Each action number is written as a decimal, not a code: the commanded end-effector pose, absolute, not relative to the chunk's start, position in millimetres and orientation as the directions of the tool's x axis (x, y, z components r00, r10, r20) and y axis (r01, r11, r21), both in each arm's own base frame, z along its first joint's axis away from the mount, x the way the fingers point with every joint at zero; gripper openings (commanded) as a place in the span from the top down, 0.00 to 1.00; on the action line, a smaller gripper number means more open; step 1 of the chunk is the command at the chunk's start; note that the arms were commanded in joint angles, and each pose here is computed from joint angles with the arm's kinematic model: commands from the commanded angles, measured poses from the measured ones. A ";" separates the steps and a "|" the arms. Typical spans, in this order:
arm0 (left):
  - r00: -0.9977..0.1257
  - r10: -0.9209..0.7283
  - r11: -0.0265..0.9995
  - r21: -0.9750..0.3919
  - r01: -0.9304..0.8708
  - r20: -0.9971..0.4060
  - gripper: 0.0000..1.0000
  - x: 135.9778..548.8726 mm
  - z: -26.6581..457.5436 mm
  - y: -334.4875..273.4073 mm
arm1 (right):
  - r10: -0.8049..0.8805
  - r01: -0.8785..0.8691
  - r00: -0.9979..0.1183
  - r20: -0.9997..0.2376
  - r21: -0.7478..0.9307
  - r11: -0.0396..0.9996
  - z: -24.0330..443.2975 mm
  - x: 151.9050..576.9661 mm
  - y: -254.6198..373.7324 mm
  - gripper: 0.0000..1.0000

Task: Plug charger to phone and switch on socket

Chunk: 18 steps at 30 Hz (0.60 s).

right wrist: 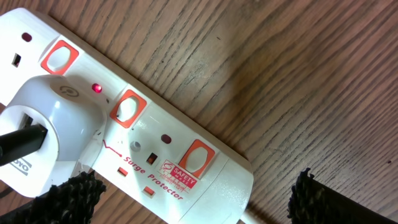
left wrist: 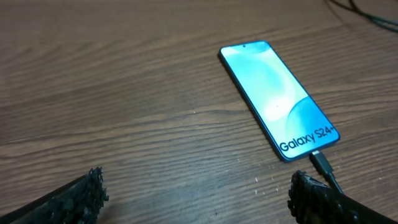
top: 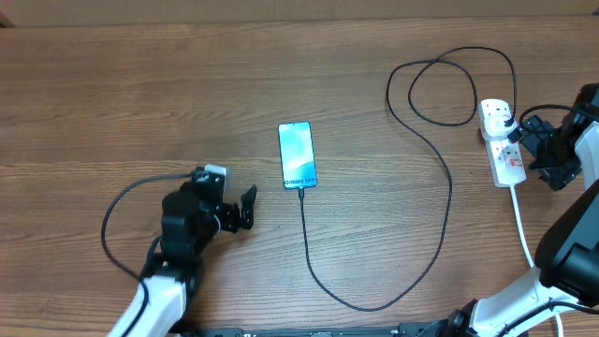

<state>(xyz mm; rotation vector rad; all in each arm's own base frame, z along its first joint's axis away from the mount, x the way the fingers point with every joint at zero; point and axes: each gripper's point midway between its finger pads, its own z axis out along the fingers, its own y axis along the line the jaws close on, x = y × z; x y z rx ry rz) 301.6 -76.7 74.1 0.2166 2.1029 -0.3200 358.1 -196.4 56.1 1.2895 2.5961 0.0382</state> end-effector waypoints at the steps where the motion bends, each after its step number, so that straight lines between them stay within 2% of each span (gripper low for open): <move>1: -0.478 0.047 0.957 -0.097 0.273 -0.877 0.00 293.9 78.4 -71.0 | 0.780 0.773 -0.572 -0.256 0.151 0.616 75.3 365.5 -202.2 0.00; 11: -0.400 -0.014 0.960 -0.123 0.250 -0.917 0.01 267.3 78.1 -64.7 | 0.779 0.773 -0.572 -0.256 0.151 0.617 75.3 365.5 -202.2 0.00; 18: -0.391 -0.029 0.961 -0.133 0.243 -0.920 0.00 263.0 82.5 -63.5 | 0.779 0.773 -0.572 -0.256 0.151 0.617 75.3 365.6 -202.2 0.00</move>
